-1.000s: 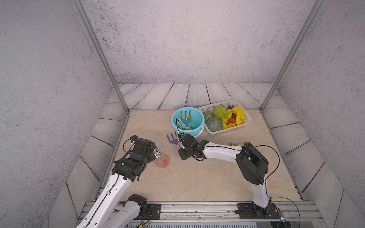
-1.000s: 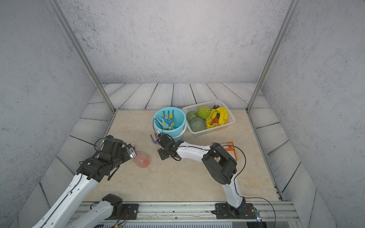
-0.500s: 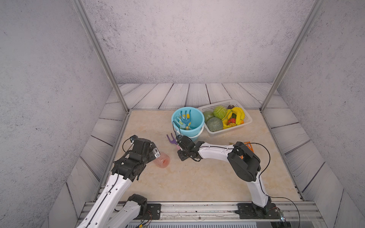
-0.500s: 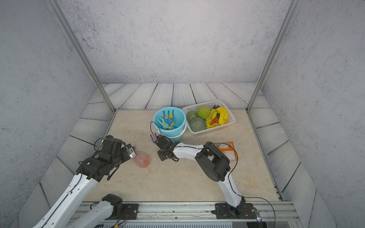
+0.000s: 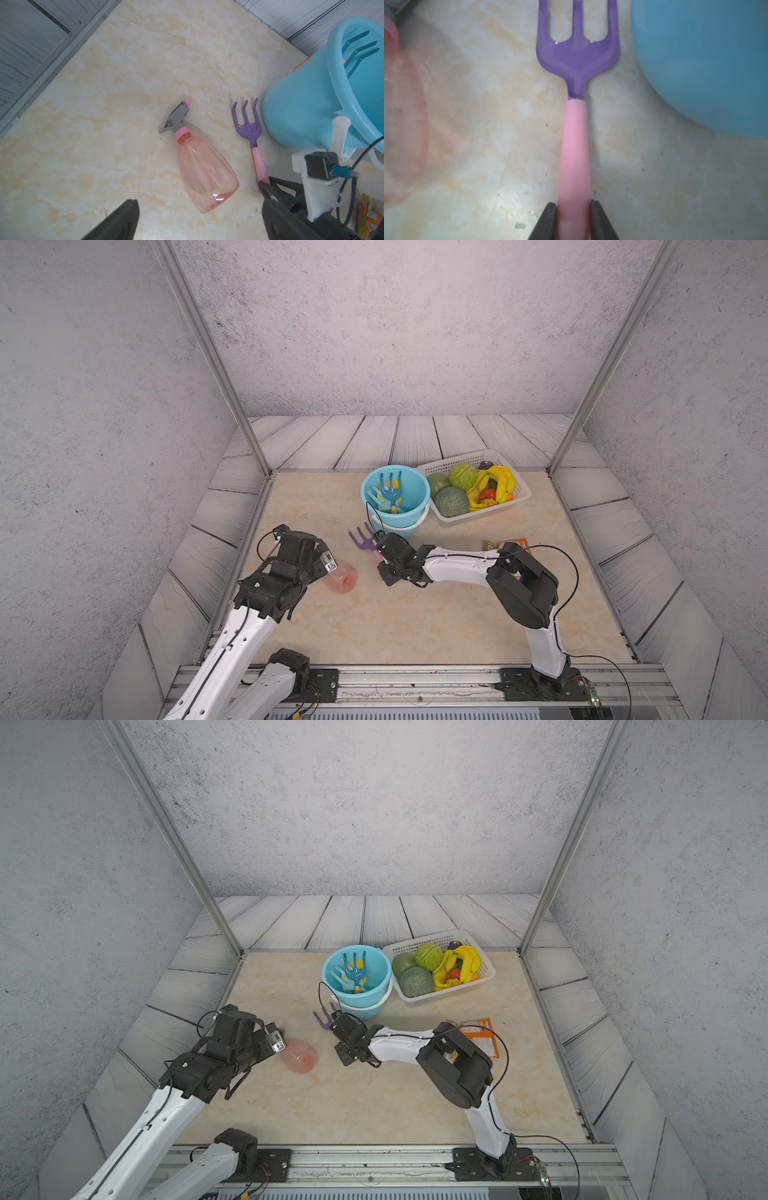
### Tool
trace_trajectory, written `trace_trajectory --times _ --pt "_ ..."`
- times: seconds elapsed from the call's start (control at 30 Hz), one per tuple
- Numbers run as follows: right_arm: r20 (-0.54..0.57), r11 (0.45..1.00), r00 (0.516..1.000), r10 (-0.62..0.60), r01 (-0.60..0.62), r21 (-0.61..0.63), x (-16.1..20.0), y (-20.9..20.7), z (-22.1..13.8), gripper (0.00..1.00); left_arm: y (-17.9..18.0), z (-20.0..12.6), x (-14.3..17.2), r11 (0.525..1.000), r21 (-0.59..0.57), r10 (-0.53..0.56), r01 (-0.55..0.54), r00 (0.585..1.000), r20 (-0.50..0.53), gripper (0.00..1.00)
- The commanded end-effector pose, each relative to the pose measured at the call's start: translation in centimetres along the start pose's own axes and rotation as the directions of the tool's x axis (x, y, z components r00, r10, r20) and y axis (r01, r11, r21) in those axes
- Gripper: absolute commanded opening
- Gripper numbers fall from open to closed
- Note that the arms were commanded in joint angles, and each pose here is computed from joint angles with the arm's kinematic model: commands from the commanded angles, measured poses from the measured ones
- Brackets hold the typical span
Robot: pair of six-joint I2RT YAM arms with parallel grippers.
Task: Organize the gardening tools
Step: Pick up the gardening tool from the center of the board.
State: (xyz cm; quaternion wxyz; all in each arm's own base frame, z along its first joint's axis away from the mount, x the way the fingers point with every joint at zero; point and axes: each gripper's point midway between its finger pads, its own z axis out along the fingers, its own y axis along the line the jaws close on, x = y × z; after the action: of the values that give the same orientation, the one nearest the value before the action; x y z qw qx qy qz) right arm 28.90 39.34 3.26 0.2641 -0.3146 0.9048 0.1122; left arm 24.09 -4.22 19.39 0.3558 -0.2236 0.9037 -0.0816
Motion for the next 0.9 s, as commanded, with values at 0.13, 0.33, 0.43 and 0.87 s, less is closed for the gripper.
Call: trace_trajectory --times 0.13,0.33,0.43,0.87 --pt "-0.121 0.999 0.993 -0.014 0.019 0.038 6.5 -1.6 -4.0 0.31 -0.4 0.3 -0.2 1.000 0.024 -0.009 0.009 1.000 0.006 0.99" --pt "-0.152 0.998 0.988 -0.009 0.019 0.059 8.8 -2.4 -6.0 0.46 -0.7 0.5 -0.1 0.999 0.035 -0.007 0.007 1.000 0.000 0.99" --pt "-0.134 0.996 0.991 -0.019 0.031 0.084 7.7 -2.7 -6.5 0.54 -0.9 0.6 -0.2 0.999 0.038 -0.011 0.011 1.000 -0.001 0.99" --pt "-0.142 0.992 0.988 -0.052 0.067 0.105 2.5 -1.7 -4.8 0.56 -0.1 -0.1 -0.1 1.000 0.027 -0.008 0.008 1.000 0.015 0.99"
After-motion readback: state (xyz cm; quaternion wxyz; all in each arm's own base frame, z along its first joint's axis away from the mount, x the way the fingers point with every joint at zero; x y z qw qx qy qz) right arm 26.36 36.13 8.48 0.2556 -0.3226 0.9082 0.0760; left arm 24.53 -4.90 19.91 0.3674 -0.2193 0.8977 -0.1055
